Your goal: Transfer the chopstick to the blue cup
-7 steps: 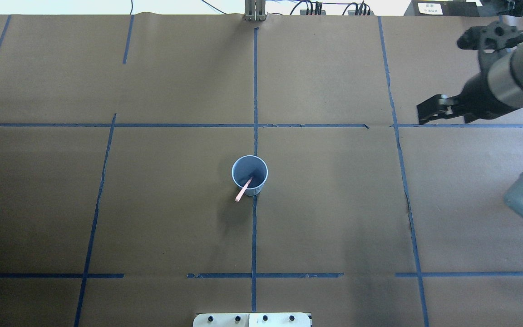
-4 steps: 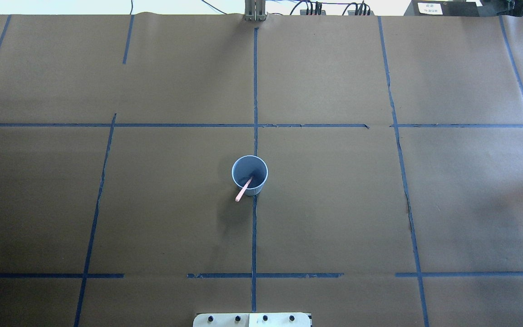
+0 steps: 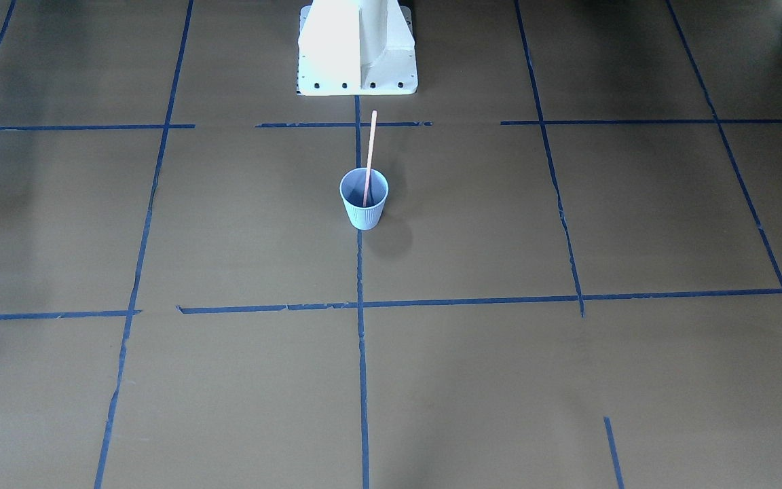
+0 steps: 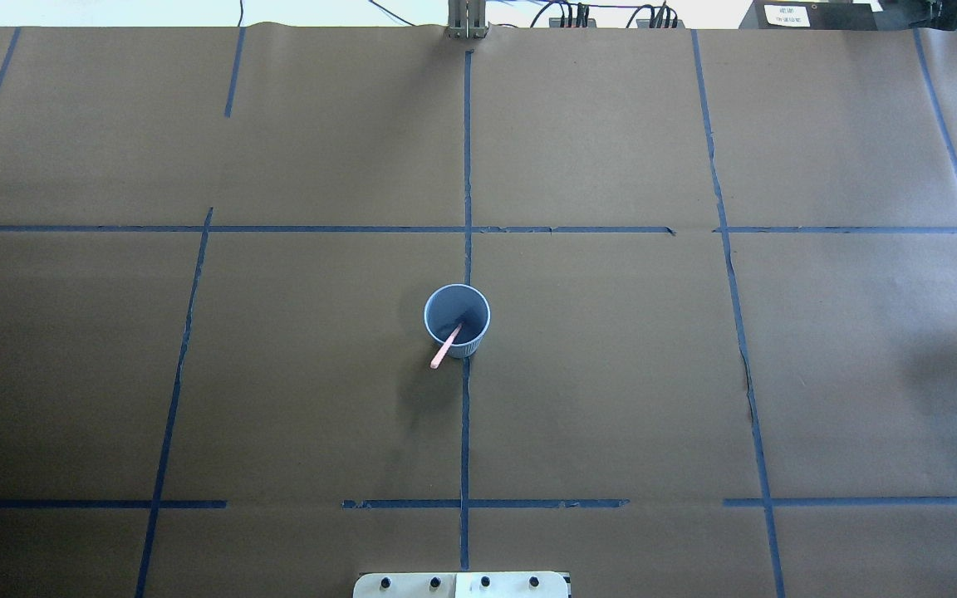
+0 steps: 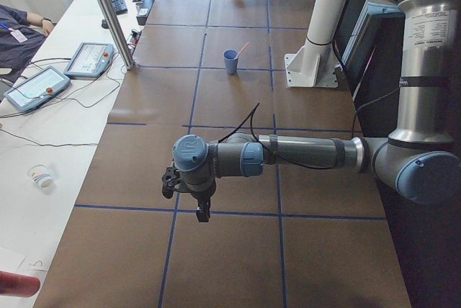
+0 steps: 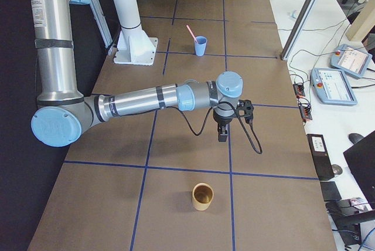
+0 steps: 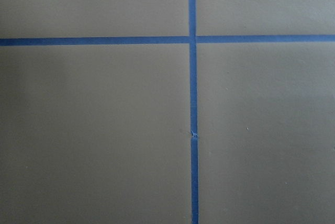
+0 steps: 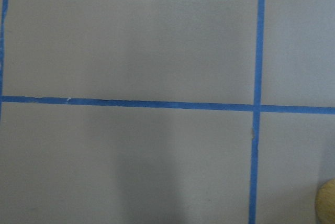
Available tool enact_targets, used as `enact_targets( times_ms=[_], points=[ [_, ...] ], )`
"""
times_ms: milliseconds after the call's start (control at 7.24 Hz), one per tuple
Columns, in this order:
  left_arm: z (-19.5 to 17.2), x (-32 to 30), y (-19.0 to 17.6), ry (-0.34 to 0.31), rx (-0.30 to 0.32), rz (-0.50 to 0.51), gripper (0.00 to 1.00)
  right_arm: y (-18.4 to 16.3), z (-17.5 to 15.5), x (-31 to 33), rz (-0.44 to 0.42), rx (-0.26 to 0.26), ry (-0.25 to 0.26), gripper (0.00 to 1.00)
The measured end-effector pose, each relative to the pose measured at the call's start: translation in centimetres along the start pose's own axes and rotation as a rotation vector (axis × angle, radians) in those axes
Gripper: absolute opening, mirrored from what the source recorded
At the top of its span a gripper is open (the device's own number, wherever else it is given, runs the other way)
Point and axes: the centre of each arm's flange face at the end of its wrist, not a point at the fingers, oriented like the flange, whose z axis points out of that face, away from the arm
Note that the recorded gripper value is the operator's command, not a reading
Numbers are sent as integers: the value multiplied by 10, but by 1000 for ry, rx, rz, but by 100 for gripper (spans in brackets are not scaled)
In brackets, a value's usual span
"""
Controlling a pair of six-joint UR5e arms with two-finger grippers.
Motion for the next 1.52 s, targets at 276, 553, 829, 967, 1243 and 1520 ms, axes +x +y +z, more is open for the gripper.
enact_targets(
  times_ms=[276, 553, 829, 967, 1243, 1520],
  points=[
    [2, -2, -2, -15, -3, -10, 100, 5, -1, 45, -43, -1, 9, 100],
    [3, -4, -1, -16, -6, -13, 100, 28, 9, 88, 13, -23, 8, 100],
    [3, -4, -1, -16, -5, -12, 100, 54, 11, 111, 46, -13, 7, 100],
    [3, -4, -1, -16, -5, -12, 100, 58, 12, 115, 46, -3, 8, 100],
    [3, -4, -1, -16, -5, -11, 100, 61, 13, 116, 48, 4, 8, 100],
    [4, -4, -1, -14, -6, -12, 100, 61, 12, 117, 49, 6, 7, 100]
  ],
)
